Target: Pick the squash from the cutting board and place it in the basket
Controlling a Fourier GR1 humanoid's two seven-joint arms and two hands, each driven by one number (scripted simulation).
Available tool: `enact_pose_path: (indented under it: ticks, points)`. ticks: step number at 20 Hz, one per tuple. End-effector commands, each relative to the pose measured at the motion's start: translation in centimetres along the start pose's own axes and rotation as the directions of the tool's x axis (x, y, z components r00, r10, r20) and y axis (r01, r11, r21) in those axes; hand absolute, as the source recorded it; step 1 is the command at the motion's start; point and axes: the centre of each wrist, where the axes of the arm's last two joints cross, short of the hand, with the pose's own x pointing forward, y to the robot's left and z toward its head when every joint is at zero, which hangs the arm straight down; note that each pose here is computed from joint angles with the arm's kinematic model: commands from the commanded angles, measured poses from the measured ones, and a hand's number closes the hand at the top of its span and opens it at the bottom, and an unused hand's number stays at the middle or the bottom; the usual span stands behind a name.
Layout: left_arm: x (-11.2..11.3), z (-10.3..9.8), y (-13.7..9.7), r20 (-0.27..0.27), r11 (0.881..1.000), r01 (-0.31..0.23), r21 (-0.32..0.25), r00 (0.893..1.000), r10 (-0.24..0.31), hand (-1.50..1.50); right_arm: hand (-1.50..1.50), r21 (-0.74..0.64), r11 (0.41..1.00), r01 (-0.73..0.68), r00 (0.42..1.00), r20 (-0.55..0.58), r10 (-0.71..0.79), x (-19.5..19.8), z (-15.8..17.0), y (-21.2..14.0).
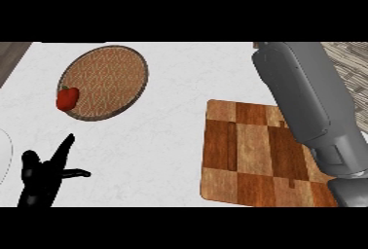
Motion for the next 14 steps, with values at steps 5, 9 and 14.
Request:
enact_pose_path:
  ticks: [5,9,14]
  points:
    - [-2.9,0.5,-2.7,-0.088,0.998,-0.041,-0.055,0.995,0.036,0.0,1.5,-0.231,0.972,0.042,0.984,-0.158,-0.08,3.6,-5.0,-7.0]
    - [-2.4,0.2,-1.7,-0.082,0.998,-0.036,-0.056,0.996,0.031,0.0,1.5,-0.257,0.966,0.036,0.98,-0.178,-0.084,2.9,-7.4,-9.5]
    - [-1.6,-0.2,-1.6,-0.098,0.998,-0.034,-0.05,0.995,0.029,0.0,1.5,-0.266,0.964,-0.01,0.974,-0.22,-0.05,0.8,-9.1,-10.2]
